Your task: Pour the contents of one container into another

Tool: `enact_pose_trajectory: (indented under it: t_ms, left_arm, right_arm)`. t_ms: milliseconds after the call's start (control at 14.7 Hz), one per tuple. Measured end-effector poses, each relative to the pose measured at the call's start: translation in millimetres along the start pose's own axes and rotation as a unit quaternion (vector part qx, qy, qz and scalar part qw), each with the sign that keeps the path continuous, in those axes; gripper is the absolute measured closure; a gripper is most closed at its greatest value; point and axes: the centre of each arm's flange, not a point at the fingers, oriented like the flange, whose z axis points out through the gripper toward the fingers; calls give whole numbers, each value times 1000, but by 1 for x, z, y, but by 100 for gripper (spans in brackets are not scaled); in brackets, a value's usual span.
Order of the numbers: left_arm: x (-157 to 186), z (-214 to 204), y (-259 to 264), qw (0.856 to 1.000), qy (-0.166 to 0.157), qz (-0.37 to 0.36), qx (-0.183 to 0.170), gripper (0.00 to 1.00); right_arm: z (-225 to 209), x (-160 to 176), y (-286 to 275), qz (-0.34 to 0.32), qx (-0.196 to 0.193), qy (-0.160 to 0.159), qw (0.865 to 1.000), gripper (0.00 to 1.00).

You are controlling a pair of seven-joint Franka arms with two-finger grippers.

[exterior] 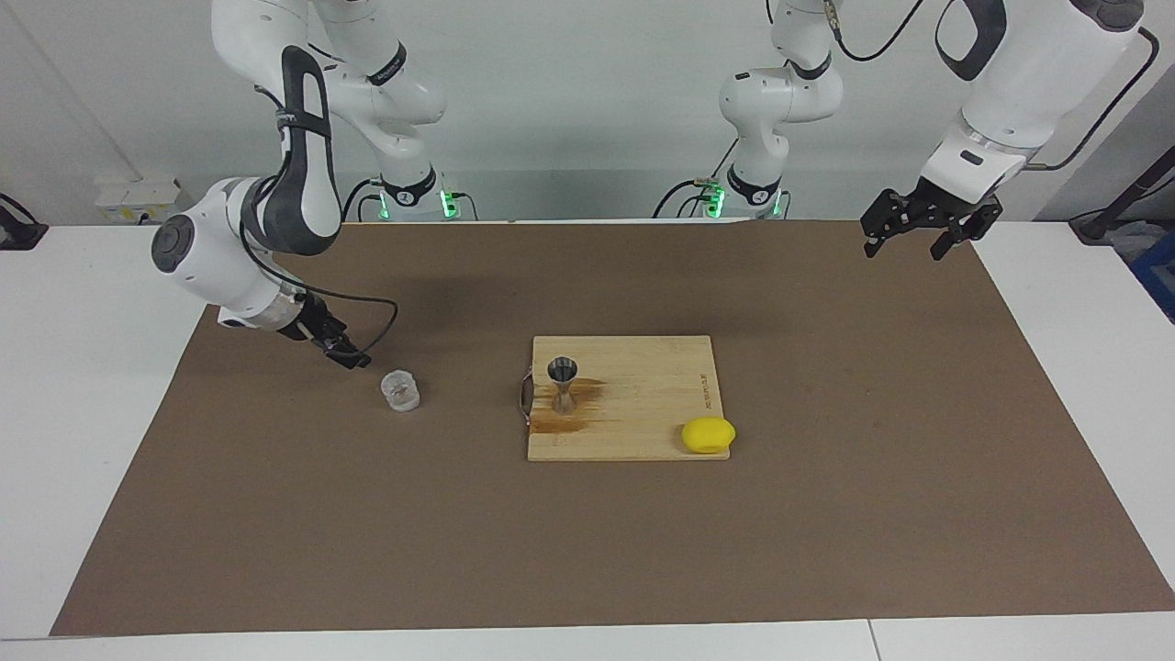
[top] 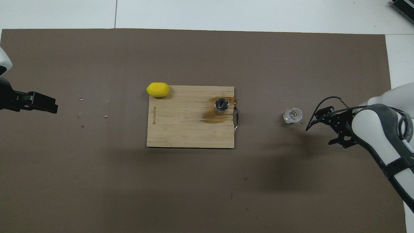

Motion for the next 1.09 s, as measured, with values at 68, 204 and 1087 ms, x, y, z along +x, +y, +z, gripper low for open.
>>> enact_pose_trajectory:
  t_ms: [68,204,1087]
  left_arm:
    - [0,0,0,1000,0,0,0,0]
    - [0,0,0,1000,0,0,0,0]
    - [0,0,0,1000,0,0,0,0]
  right_arm:
    - [-2,-3,-1,-31,-14,8,999,0]
    - [-5,-15,-7,-97,-39,9,994,0]
    - [-190,-110,-55,-255,-66,114,958,0]
